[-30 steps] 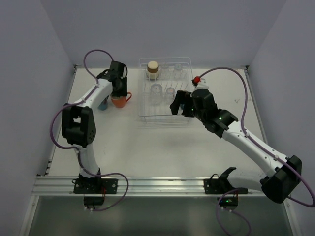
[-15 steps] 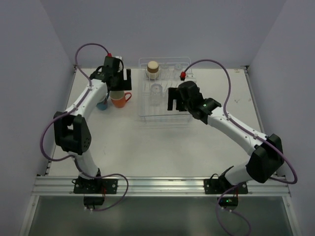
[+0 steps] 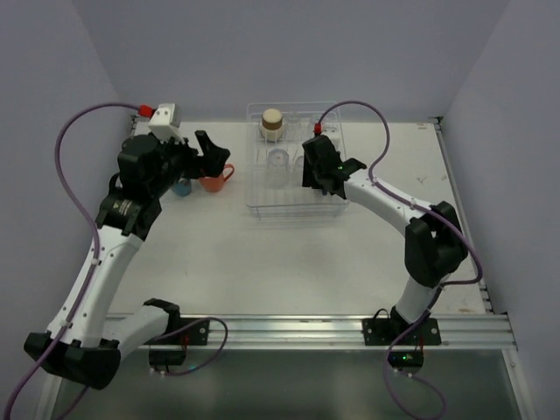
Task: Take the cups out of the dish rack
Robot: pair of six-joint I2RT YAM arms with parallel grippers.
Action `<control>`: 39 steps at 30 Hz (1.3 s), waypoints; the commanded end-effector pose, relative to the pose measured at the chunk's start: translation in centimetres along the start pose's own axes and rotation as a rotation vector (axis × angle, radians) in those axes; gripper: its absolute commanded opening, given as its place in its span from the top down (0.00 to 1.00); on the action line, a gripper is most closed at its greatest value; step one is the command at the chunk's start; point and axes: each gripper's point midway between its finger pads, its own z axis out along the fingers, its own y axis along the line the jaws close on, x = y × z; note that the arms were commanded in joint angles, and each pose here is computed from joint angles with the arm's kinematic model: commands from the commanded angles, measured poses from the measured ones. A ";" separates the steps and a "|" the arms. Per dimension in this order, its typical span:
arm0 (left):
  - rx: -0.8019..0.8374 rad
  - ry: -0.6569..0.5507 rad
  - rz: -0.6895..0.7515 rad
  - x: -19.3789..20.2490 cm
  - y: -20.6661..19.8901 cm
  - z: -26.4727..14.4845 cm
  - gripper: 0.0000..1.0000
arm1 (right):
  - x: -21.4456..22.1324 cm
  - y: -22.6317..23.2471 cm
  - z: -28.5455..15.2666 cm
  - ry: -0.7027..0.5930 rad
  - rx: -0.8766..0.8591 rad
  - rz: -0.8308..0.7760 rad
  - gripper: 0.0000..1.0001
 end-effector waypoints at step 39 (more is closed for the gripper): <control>0.197 0.012 0.125 8.1 -5.0 -6.4 0.00 | 2.8 -4.2 8.4 0.003 0.217 0.170 0.76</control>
